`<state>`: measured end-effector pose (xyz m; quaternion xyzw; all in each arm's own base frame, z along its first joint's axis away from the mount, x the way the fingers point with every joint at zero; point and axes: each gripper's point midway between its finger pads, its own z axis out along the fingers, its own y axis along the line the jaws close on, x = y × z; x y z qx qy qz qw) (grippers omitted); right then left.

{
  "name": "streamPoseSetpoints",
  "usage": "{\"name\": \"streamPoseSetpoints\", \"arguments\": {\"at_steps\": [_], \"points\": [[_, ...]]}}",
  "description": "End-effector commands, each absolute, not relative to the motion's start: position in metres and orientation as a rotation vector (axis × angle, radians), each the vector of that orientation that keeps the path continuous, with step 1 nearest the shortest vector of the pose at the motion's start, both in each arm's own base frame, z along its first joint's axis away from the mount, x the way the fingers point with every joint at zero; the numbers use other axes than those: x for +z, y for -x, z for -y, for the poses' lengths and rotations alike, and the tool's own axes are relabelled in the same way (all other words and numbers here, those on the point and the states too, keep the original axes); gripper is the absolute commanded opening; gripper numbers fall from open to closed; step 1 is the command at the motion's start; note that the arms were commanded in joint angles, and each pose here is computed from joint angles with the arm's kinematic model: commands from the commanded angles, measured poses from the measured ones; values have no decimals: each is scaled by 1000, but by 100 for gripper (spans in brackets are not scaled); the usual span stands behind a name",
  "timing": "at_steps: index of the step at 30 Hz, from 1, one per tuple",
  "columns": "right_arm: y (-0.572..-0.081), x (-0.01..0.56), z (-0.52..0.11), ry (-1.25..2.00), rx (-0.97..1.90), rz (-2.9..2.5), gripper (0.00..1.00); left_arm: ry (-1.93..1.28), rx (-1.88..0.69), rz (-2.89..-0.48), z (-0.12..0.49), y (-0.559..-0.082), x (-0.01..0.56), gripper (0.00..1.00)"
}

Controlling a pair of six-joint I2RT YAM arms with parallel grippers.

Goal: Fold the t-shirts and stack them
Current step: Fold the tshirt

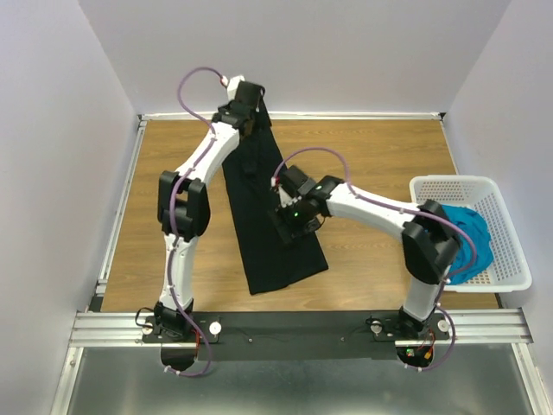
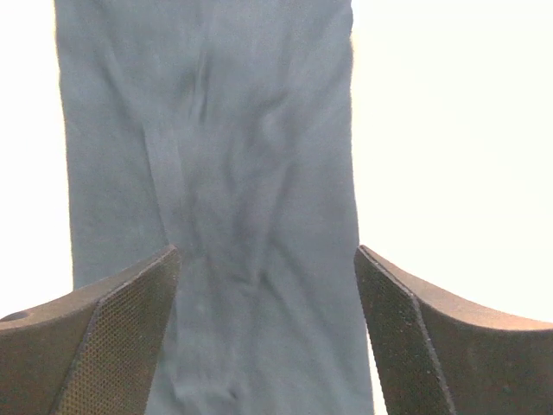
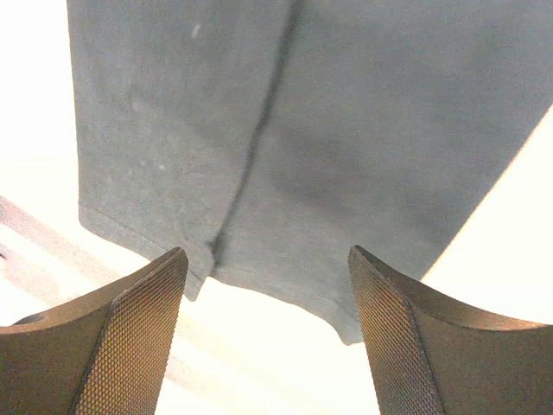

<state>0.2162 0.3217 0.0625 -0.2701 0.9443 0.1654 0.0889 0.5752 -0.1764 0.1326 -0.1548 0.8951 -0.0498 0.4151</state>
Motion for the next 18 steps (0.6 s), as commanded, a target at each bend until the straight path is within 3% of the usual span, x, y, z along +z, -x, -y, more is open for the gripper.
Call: {"name": "streamPoseSetpoints", "arguments": {"at_steps": [1, 8, 14, 18], "points": [[-243, 86, -285, 682, 398, -2754, 84, 480, -189, -2043, 163, -568, 245, 91], [-262, 85, -229, 490, 345, -2790, 84, 580, -82, -2198, 146, -469, 209, 89], [-245, 67, -208, 469, 345, -2854, 79, 588, -39, -2427, 155, -336, 134, 81], [-229, 57, -211, 445, 424, -2896, 70, 591, -91, -2595, 171, -248, 94, 78]]}}
